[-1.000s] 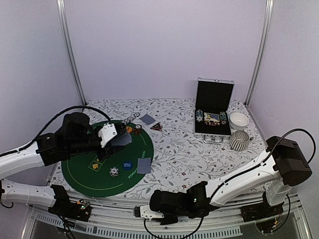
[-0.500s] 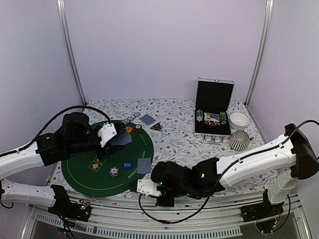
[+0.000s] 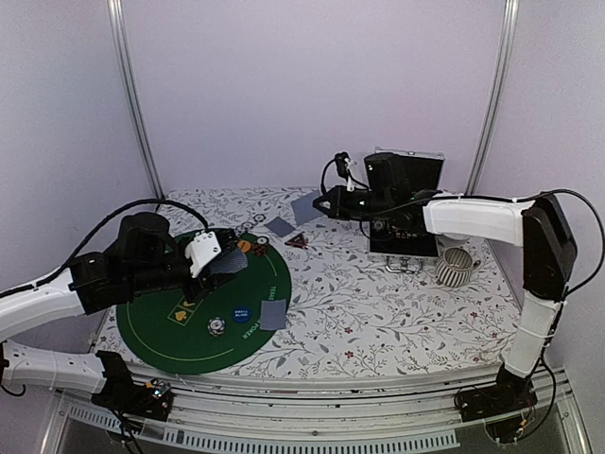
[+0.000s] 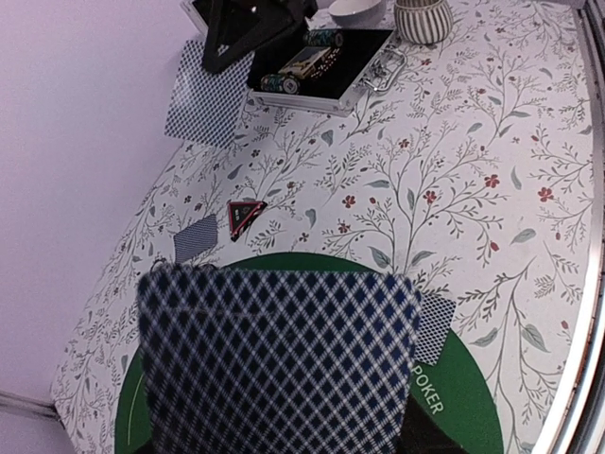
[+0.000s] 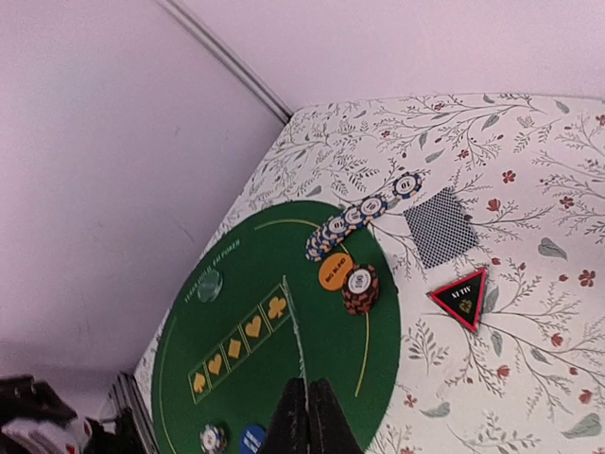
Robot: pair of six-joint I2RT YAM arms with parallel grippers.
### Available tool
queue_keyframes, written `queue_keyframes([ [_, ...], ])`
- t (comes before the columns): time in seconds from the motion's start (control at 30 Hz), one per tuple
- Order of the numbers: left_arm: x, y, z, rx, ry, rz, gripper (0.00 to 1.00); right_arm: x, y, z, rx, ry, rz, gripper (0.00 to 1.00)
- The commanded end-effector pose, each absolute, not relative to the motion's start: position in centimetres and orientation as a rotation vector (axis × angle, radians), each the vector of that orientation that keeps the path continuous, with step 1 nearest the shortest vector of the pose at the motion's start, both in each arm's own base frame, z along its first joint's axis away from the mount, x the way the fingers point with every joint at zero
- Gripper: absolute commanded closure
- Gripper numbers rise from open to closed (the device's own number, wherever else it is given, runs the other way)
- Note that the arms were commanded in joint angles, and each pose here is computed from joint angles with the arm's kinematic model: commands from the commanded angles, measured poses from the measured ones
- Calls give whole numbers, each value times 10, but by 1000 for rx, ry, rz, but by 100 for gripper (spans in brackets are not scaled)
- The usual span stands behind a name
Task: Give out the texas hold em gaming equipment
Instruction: Distribute the poker card in the big blind area.
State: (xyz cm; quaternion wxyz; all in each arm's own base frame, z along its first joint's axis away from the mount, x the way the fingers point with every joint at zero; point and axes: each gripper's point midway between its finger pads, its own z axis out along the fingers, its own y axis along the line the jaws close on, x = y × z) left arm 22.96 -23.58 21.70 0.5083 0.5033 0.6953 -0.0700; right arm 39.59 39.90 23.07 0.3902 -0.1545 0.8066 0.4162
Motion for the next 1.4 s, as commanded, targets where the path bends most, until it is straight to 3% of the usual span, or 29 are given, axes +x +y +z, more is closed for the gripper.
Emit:
queue_keyframes([
  [0.0, 236, -232, 231, 1156, 1655, -158, 52, 449, 429, 250, 46, 1891, 1412, 98],
  [0.2, 235, -233, 233, 1153, 1647, -173, 52, 519, 455, 191, 589, 1755, 1620, 98],
  [0.47, 233, -232, 237, 1146, 1634, -187, 52, 562, 485, 132, 821, 1702, 1565, 98],
  [0.73, 232, -233, 238, 1147, 1629, -195, 51, 553, 498, 86, 970, 1759, 1554, 93],
  [1.17, 233, -231, 240, 1138, 1627, -194, 51, 531, 518, 66, 993, 1842, 1586, 86],
  [1.27, 234, -230, 241, 1134, 1627, -194, 51, 532, 517, 71, 987, 1834, 1579, 82],
  [1.37, 234, -230, 241, 1134, 1626, -194, 51, 530, 515, 75, 984, 1836, 1578, 68],
])
